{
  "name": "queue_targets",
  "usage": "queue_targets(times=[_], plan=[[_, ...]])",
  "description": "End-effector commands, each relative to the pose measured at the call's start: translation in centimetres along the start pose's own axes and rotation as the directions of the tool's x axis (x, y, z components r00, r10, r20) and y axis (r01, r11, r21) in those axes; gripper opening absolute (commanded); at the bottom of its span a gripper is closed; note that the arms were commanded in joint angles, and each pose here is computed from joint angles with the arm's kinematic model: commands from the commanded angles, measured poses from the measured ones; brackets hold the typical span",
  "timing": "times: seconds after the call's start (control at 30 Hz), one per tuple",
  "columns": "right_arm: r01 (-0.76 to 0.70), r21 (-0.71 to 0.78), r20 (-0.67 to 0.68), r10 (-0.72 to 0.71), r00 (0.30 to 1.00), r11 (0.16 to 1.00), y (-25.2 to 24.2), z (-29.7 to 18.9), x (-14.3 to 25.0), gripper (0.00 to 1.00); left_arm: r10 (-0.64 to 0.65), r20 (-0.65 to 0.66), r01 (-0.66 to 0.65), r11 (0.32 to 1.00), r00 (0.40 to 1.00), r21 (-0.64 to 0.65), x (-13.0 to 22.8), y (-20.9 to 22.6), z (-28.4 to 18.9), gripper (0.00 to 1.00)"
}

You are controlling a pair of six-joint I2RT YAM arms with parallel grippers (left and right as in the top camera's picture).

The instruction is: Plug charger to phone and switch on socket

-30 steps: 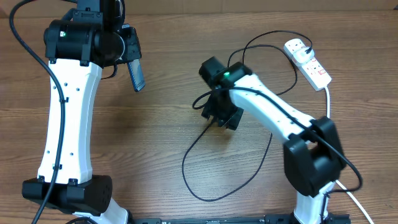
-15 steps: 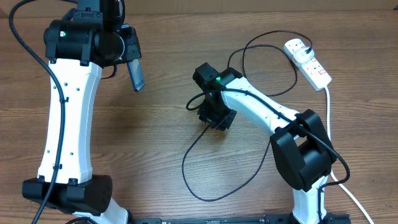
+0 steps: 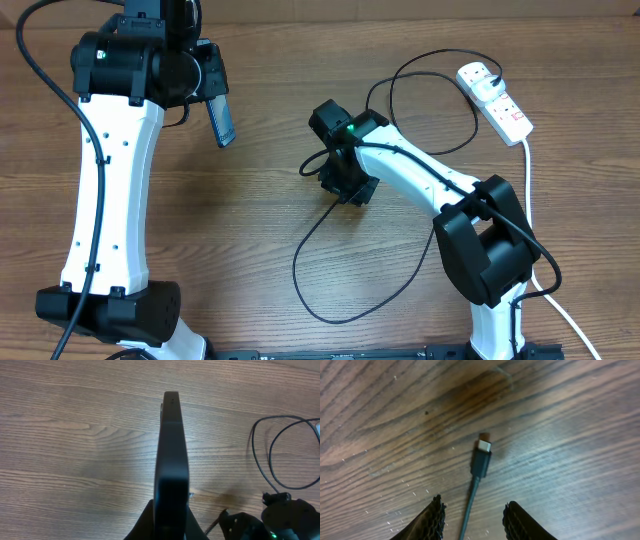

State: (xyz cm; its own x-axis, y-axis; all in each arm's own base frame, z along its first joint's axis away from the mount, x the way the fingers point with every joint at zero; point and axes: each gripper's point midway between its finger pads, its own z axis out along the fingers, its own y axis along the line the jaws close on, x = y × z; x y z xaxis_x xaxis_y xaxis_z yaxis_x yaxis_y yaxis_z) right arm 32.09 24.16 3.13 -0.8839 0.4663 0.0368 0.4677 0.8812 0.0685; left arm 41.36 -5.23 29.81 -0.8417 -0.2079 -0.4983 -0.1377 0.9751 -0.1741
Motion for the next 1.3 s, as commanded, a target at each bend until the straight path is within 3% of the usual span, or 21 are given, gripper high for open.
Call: queue_targets(times=[0.0,0.4,0.53,0.93,1.07,1.27], plan=[[0.002,0.031,0.003,-0.002,1.000,1.000,-0.6,1.6,0.5,0.39,-0.013,0.022,0.012,1.000,1.000,0.021,-0.4,-0.3,-0.7,0.04],[-0.015,0.020,0.008,0.014,1.000,1.000,-1.0,3.7,0.8,0.38,-0.013,0.022,0.013,1.000,1.000,0.022,-0.4,-0.3,-0.7,0.04],[-0.018,0.028,0.001,0.018,1.000,0.999,-1.6,4.4,1.1,0.24,-0.013,0.021,0.013,0.999,1.000,0.030,-0.4,-0.4,-0.8,0.04],[-0.014,0.031,-0.002,0.014,1.000,0.999,-1.4,5.5,1.0,0.23,-0.013,0.022,0.012,0.999,1.000,0.038,-0.4,-0.6,-0.8,0.04],[-0.014,0.037,-0.013,0.015,1.000,0.999,-1.5,6.0,1.2,0.11,-0.013,0.021,0.012,0.999,1.000,0.038,-0.4,-0.6,-0.8,0.04],[0.028,0.009,-0.007,-0.028,1.000,1.000,-0.8,5.9,0.9,0.04,-0.010,0.010,0.009,0.997,1.000,0.079,-0.3,-1.3,-0.8,0.04]])
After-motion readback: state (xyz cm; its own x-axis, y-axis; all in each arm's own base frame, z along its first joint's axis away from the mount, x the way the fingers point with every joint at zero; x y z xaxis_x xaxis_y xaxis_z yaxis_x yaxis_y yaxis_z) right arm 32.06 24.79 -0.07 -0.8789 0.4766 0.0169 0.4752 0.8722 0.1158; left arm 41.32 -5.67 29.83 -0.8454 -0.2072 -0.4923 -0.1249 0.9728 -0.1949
